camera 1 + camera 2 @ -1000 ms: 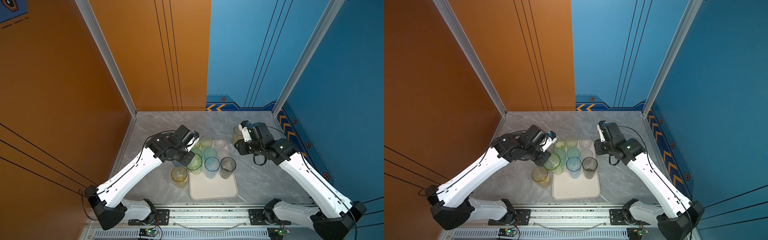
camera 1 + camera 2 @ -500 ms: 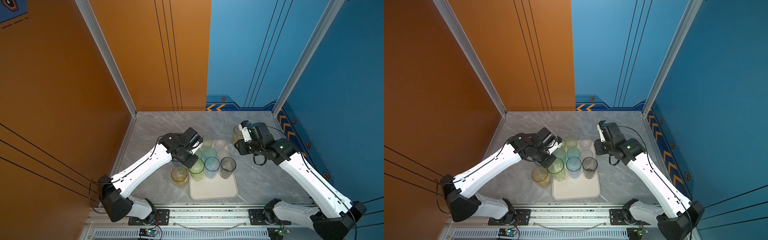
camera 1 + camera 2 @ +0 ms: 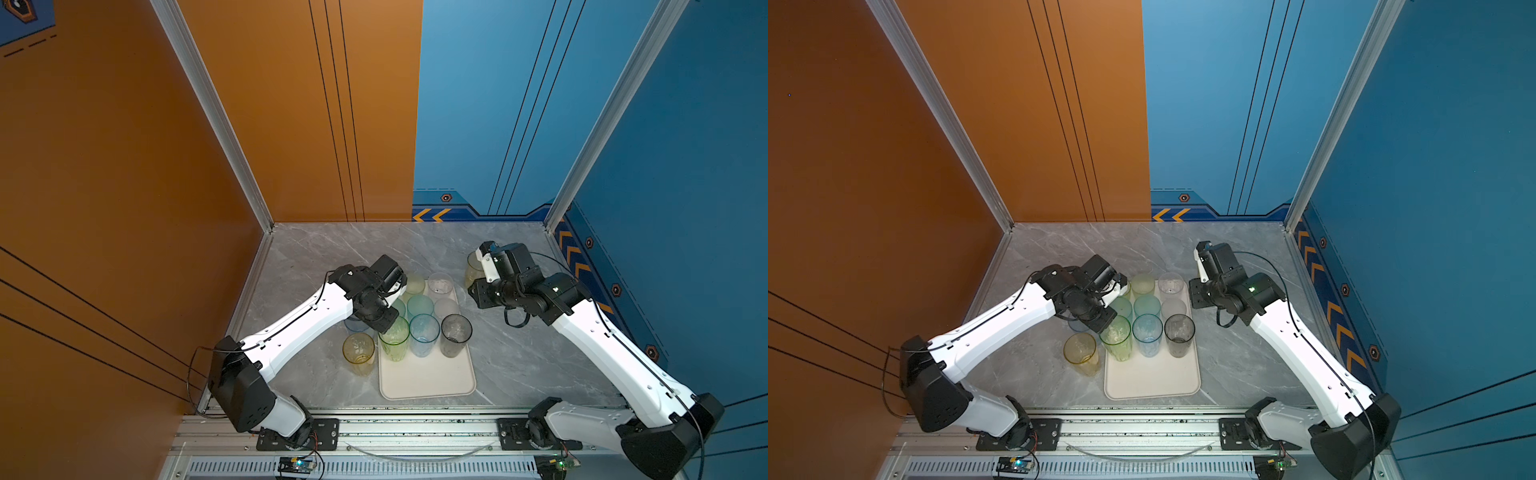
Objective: Place the glasses into the tray
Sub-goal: 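Lower the green cup onto the tray among the teal cups, open left gripper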
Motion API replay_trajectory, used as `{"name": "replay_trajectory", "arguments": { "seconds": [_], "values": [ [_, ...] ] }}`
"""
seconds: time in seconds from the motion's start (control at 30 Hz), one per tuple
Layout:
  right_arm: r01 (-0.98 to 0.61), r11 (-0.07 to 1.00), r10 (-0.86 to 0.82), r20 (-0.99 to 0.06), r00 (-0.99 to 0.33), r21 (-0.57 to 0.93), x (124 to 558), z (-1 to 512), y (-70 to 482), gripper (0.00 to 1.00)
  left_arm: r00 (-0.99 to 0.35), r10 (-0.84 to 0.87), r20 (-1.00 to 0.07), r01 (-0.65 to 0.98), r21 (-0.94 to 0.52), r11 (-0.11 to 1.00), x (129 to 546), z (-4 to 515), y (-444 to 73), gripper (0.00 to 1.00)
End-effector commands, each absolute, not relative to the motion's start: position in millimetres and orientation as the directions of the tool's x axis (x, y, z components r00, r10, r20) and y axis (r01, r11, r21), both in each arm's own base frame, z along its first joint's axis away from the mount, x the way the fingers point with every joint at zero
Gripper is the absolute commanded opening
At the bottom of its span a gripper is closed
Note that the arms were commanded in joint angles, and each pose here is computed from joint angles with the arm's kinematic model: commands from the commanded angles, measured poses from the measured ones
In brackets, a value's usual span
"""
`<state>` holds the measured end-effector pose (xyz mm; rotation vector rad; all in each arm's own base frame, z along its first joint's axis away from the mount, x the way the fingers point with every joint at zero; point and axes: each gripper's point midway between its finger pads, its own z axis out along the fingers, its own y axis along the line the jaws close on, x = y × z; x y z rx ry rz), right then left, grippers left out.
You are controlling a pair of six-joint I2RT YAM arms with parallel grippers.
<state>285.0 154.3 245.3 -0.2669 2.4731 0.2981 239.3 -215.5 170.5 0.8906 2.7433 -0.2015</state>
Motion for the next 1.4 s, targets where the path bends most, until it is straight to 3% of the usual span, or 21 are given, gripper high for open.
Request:
{"name": "replay_trajectory", "arguments": {
  "seconds": [0.0, 1.37],
  "values": [
    [-0.258, 0.955, -0.120, -0.601, -0.790, 0.148, 287, 245, 154, 0.33, -0.773, 0.571, -0.275, 0.605, -0.052, 0.795, 244, 167, -217, 0.01],
    [-0.264, 0.953, -0.138, -0.568, -0.811, 0.146, 300, 235, 163, 0.34, -0.783, 0.559, -0.271, 0.583, -0.009, 0.812, 254, 153, -206, 0.08]
  ]
}}
